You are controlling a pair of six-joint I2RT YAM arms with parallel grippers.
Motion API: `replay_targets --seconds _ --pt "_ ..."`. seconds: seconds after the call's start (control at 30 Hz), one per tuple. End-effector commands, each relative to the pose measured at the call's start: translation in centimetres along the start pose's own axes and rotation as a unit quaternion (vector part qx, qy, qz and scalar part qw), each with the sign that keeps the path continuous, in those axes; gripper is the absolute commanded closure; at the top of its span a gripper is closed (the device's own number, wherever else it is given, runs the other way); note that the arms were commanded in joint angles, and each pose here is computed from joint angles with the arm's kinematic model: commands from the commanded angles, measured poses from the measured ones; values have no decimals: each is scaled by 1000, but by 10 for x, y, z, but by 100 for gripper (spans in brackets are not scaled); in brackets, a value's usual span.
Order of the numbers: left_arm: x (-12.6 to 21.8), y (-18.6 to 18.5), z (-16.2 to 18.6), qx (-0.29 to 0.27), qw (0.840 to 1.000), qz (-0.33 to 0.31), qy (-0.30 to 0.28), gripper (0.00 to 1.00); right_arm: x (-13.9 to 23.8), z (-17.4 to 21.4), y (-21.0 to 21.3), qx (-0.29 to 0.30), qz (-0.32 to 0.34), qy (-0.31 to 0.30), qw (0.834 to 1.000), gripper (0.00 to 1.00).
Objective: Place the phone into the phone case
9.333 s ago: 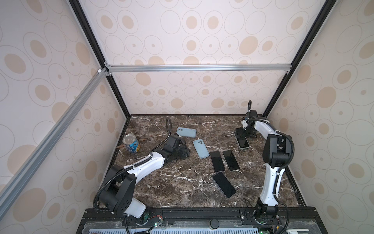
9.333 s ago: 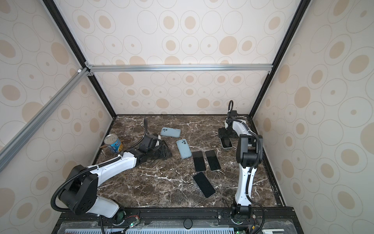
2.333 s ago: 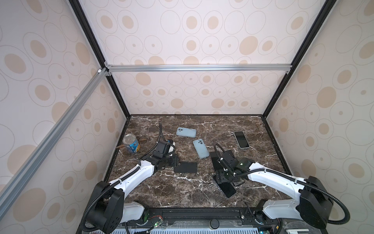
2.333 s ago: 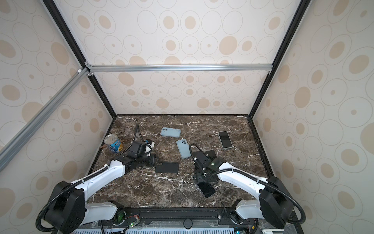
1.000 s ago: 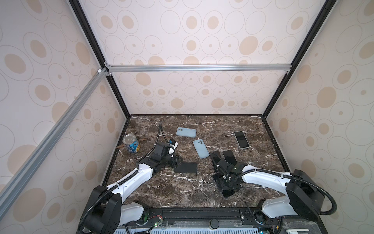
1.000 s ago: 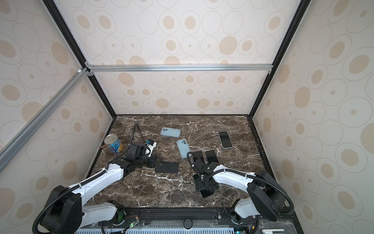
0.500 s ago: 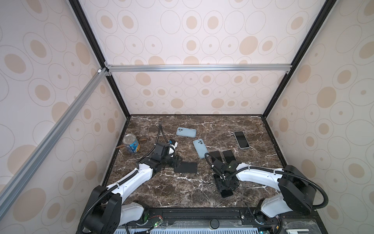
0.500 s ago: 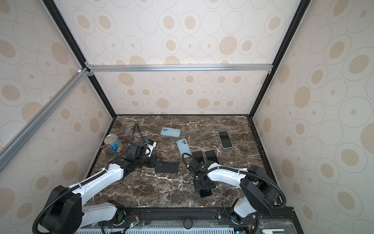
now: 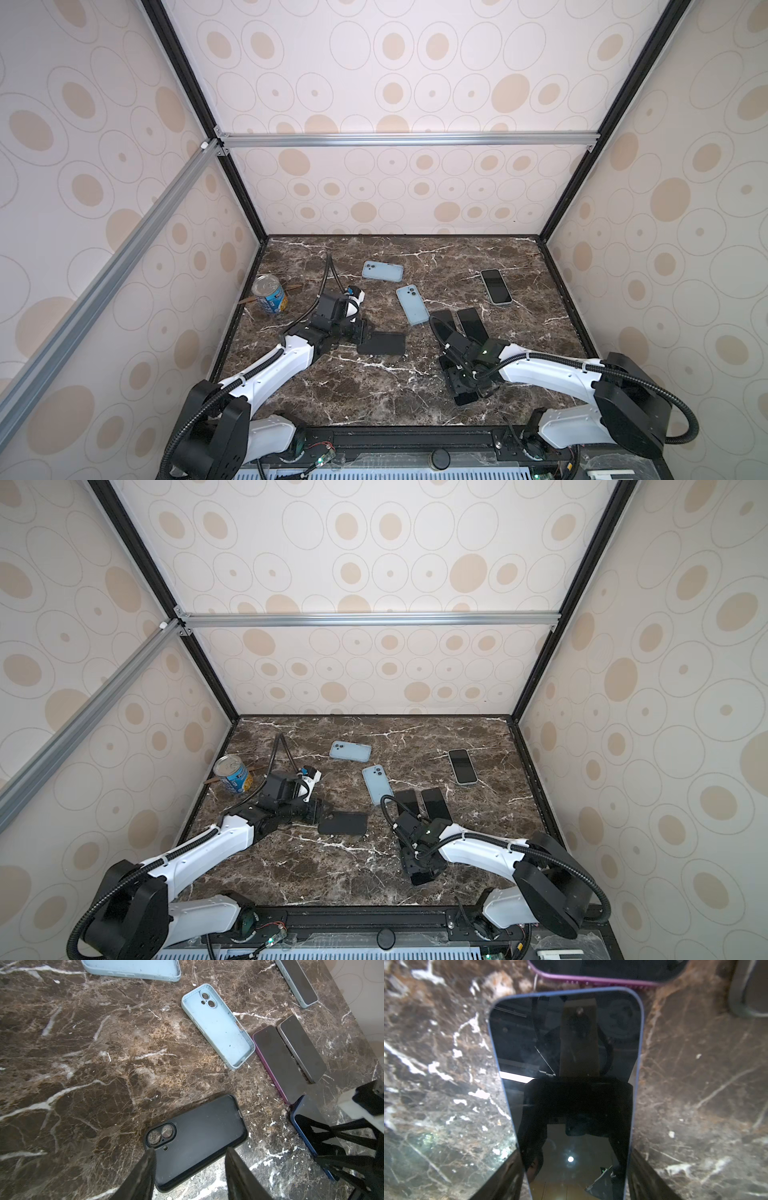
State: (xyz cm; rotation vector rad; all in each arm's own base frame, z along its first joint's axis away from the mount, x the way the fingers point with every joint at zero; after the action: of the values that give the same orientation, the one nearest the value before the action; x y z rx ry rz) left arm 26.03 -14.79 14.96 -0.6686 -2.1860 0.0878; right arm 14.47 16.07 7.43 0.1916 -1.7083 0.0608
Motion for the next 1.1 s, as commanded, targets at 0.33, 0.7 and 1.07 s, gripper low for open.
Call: replay_targets --seconds 0.33,0.7,1.07 --pt "-5 -7 -9 4 1000 19 13 46 13 -4 2 22 -52 -77 995 52" --pt "-1 -39 -41 52 993 104 8 46 28 -15 14 61 -98 -133 984 54" --pt "1 -79 -59 71 982 170 50 44 63 -46 45 135 -167 -225 950 55"
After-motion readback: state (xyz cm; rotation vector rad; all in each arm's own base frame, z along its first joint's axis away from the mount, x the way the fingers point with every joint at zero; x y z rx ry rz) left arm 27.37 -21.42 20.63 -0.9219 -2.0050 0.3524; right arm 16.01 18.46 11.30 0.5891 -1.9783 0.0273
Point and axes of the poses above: each gripper's point midway between its finger pads, its own x axis back along the fingers, its own y axis along the line the jaws close on, z = x × y, the point moved 6 cm from there along x, back along the fingers, and after that the axes turned 3 degrees about -x, right-handed, at the moved point
